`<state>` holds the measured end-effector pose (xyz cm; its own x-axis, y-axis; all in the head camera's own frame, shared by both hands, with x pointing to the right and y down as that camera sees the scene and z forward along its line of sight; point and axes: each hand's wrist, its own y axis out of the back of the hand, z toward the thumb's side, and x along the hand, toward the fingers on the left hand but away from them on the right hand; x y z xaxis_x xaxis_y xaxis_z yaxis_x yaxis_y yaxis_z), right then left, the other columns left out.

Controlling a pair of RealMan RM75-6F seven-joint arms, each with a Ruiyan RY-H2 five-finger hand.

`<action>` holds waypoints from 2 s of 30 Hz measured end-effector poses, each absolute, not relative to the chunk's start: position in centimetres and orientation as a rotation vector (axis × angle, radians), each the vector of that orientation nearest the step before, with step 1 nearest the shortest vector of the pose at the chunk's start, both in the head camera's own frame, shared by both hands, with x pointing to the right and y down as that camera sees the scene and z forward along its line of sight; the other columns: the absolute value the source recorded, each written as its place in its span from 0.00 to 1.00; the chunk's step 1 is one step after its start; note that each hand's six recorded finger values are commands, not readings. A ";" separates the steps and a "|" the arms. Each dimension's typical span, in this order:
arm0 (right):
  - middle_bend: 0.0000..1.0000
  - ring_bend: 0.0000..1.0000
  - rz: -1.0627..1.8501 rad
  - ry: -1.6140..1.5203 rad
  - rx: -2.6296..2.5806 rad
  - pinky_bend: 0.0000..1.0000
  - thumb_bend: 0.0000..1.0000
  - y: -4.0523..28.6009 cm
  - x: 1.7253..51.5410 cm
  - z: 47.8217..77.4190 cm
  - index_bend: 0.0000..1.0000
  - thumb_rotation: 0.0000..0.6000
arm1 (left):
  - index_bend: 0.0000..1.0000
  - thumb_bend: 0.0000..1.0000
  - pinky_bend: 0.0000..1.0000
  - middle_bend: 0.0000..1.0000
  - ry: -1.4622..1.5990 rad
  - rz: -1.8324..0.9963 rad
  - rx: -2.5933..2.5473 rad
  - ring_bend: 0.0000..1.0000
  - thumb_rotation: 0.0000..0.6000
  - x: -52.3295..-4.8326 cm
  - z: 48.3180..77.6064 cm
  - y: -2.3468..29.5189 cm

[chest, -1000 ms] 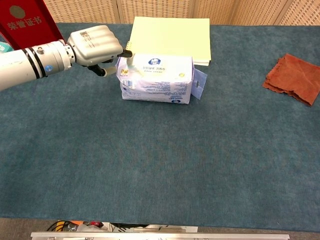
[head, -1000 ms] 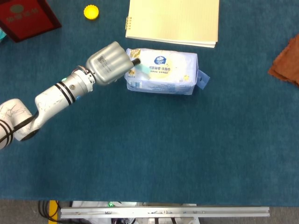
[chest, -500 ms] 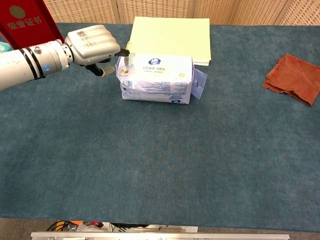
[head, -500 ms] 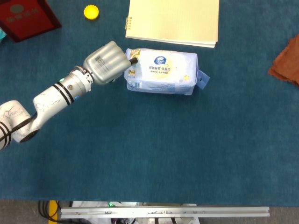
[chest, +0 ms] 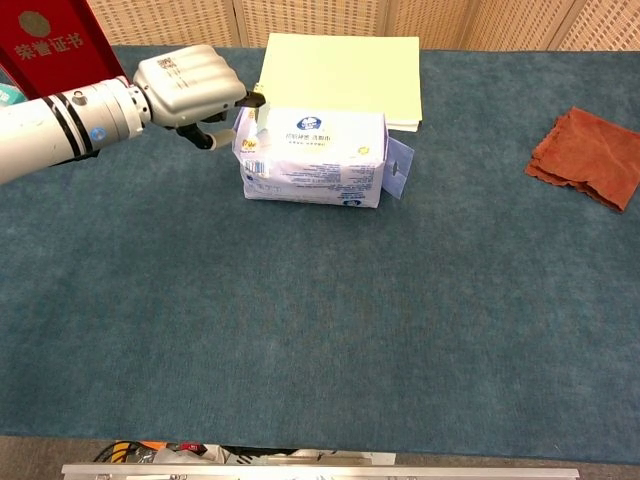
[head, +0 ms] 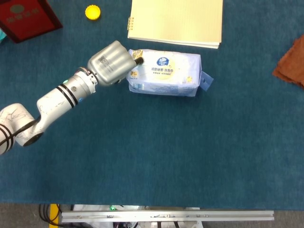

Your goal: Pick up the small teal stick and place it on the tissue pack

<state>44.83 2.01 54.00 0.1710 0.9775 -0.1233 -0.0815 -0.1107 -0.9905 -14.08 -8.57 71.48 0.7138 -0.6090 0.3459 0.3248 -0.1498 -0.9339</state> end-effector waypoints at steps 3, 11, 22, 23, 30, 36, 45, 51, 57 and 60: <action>0.34 0.31 1.196 -0.969 -1.317 0.43 0.32 2.0 44.9 53.9 0.14 1.00 | 0.33 0.44 0.93 1.00 0.235 -0.820 -1.522 0.98 1.00 -13.8 71.6 -8.2; 0.34 0.32 1.198 -0.974 -1.314 0.43 0.32 2.1 45.1 53.9 0.14 1.00 | 0.33 0.44 0.93 1.00 0.208 -0.821 -1.518 0.98 1.00 -13.4 72.2 -7.6; 0.34 0.32 1.198 -0.975 -1.312 0.43 0.32 2.1 45.2 53.8 0.14 1.00 | 0.33 0.44 0.93 1.00 0.236 -0.831 -1.512 0.98 1.00 -13.6 71.8 -8.2; 0.34 0.32 1.198 -0.975 -1.313 0.43 0.32 2.1 45.2 53.8 0.14 1.00 | 0.33 0.44 0.93 1.00 0.239 -0.835 -1.511 0.98 1.00 -13.6 71.8 -8.3; 0.34 0.32 1.199 -0.976 -1.310 0.43 0.32 2.1 45.3 53.8 0.14 1.00 | 0.33 0.44 0.93 1.00 0.225 -0.850 -1.511 0.98 1.00 -13.7 72.4 -8.2; 0.34 0.32 1.196 -0.976 -1.310 0.43 0.32 2.0 45.2 53.8 0.14 1.00 | 0.33 0.44 0.93 1.00 0.231 -0.844 -1.508 0.98 1.00 -13.7 72.3 -8.2; 0.35 0.32 1.197 -0.977 -1.312 0.43 0.32 2.0 45.2 53.8 0.14 1.00 | 0.33 0.44 0.93 1.00 0.230 -0.867 -1.500 0.98 1.00 -14.6 72.2 -8.5; 0.35 0.32 1.193 -0.976 -1.313 0.43 0.32 2.0 45.1 53.8 0.14 1.00 | 0.33 0.44 0.93 1.00 0.228 -0.886 -1.491 0.98 1.00 -15.1 72.5 -8.6; 0.35 0.32 1.193 -0.978 -1.312 0.43 0.32 2.2 45.1 53.8 0.14 1.00 | 0.33 0.44 0.93 1.00 0.239 -0.874 -1.498 0.98 1.00 -15.2 72.1 -8.5; 0.35 0.32 1.192 -0.976 -1.310 0.43 0.32 2.2 45.1 53.7 0.14 1.00 | 0.33 0.44 0.93 1.00 0.227 -0.865 -1.497 0.98 1.00 -15.1 72.0 -8.2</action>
<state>45.09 2.15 53.69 0.1663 0.9794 -0.1144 -0.0816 -0.1019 -0.9914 -15.11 -8.16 71.99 0.6919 -0.6193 0.3711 0.3576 -0.1526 -0.9213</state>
